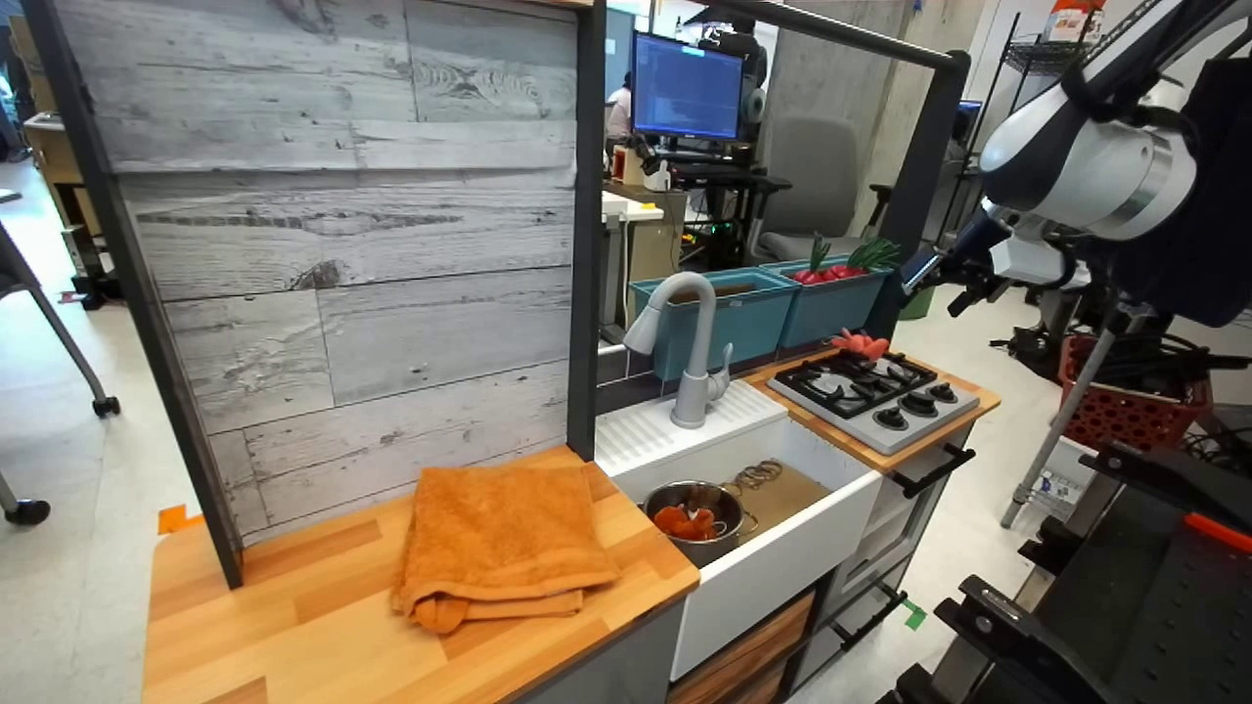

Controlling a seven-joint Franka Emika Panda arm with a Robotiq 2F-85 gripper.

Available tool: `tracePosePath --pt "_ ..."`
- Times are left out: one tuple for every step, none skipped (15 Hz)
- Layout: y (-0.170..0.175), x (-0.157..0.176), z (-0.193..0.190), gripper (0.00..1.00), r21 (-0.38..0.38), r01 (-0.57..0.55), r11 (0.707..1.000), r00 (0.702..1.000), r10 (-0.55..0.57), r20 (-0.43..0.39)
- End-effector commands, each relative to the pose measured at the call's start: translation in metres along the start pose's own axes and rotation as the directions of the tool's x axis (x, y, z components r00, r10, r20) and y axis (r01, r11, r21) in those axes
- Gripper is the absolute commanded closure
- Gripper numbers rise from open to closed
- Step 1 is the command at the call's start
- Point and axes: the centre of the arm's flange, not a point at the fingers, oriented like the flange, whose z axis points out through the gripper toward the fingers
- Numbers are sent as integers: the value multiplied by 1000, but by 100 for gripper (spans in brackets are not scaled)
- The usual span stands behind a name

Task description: Wipe the left side of the counter with the orange towel, place the plush toys on the stove inside the silver pot in the sink

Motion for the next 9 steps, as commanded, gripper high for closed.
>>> tracePosePath --pt "7 33 31 0 -128 46 991 998 -51 -39" --pt "14 43 37 0 -168 54 984 997 -61 -37" --pt "18 53 46 0 -195 65 979 995 -77 -56" --pt "20 60 54 0 -215 69 974 993 -87 -75" --pt "18 65 62 0 -224 74 972 992 -95 -82" --pt "14 69 72 0 -221 80 972 990 -102 -92" --pt "10 71 84 0 -211 78 974 991 -99 -91" --pt "5 71 95 0 -187 65 980 994 -81 -78" --pt "0 70 106 0 -163 57 985 996 -67 -55"
